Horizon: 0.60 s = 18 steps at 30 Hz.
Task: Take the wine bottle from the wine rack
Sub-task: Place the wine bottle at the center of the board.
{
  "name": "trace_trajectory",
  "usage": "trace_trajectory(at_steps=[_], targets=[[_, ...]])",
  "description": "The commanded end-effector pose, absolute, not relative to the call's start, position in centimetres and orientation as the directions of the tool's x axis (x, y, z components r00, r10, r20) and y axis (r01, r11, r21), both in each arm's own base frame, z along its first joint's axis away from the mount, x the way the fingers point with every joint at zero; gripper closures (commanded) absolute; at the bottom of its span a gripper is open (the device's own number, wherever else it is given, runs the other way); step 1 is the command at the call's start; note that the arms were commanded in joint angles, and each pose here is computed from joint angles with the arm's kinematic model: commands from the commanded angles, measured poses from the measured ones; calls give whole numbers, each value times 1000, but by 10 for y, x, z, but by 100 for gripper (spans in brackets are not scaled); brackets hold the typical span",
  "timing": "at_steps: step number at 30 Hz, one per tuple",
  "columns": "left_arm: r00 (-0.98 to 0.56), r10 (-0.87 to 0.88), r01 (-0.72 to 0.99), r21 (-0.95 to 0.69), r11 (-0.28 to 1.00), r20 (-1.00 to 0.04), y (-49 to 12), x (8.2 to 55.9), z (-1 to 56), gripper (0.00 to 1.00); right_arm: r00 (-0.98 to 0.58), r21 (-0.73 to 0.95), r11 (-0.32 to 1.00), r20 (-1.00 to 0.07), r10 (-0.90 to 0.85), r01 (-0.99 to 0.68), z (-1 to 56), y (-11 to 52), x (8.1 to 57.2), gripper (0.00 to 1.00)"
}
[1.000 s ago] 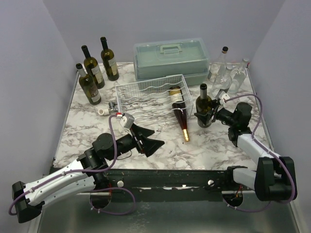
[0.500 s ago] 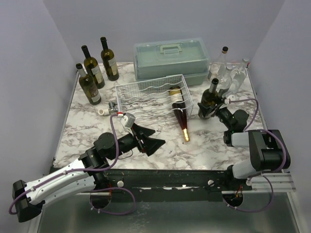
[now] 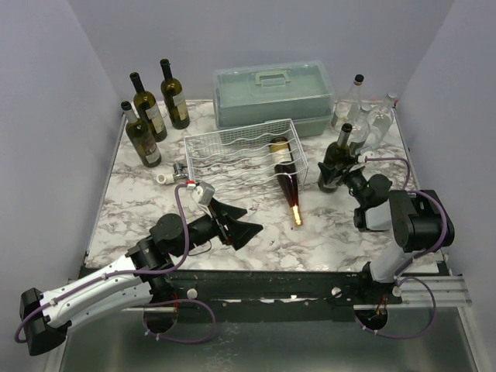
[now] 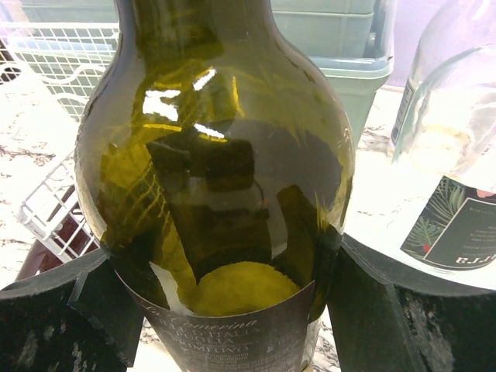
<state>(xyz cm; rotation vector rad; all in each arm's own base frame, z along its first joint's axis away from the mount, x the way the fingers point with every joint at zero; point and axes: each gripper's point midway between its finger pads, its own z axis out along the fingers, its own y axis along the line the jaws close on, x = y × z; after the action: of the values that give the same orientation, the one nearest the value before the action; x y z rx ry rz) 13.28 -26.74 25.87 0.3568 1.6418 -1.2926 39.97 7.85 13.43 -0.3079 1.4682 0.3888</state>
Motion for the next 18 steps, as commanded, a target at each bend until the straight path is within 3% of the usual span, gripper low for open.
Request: trace_trajectory(at_steps=[1,5,15,18], targets=[[-471,-357,694,-589,414,-806,-264,140,257,2,270,-69,916,-962,45,-396,184,69,406,66],[-485,-354,684,-599,417,-800,-266,141,254,2,262,-76,916,-965,32,-394,178,69,403,49],[-490,-361,676,-607,418,-794,-263,140,250,2,233,-71,922,-972,21,-382,173,66,402,20],[-488,-368,674,-609,417,-792,-261,140,249,2,224,-69,922,-974,20,-381,173,66,401,1]])
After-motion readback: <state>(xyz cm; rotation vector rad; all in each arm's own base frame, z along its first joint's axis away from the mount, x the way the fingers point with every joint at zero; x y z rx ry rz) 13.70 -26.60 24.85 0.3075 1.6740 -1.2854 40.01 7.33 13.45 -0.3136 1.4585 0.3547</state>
